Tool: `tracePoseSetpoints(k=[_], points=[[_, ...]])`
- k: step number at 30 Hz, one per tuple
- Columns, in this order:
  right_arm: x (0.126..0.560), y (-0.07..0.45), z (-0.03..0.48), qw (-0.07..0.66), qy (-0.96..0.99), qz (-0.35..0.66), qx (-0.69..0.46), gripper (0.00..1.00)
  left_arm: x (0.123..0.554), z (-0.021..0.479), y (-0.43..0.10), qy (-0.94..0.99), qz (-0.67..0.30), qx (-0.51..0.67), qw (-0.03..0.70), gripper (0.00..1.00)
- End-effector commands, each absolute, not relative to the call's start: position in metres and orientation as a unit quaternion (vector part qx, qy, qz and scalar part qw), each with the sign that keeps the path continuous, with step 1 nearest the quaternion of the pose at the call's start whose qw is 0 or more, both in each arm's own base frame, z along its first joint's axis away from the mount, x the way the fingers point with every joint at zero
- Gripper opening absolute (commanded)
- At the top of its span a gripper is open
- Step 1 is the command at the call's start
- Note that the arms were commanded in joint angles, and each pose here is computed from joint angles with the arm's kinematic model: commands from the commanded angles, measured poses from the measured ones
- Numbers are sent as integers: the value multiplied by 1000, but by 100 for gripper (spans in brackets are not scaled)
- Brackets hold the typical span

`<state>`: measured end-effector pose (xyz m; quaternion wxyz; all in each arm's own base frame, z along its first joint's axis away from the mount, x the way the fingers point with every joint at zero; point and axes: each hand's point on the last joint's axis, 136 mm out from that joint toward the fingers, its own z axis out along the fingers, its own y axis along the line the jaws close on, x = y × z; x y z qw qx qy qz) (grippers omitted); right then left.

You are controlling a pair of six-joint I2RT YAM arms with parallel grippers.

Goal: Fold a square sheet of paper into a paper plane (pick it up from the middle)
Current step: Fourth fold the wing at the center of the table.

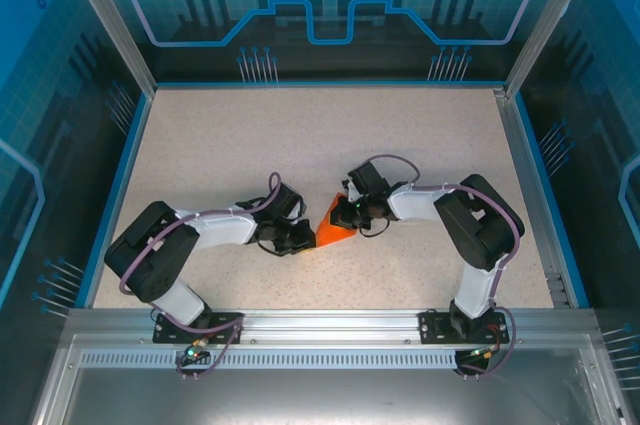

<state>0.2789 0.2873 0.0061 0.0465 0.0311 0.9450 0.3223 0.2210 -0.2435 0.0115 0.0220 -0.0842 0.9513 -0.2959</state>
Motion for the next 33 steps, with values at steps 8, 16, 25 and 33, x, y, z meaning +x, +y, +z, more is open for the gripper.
tracePoseSetpoints(k=[8,16,25,33], points=[[241,231,-59,-17,980,180,78,0,223,52,-248,931,-354,-70,59,9],[238,230,-63,-22,980,180,81,0,251,56,-273,920,-381,-52,73,8],[238,230,-62,-23,980,180,80,0,260,37,-280,925,-371,-47,63,6],[236,227,-65,-26,981,173,81,0,253,9,-266,942,-328,-54,49,4]])
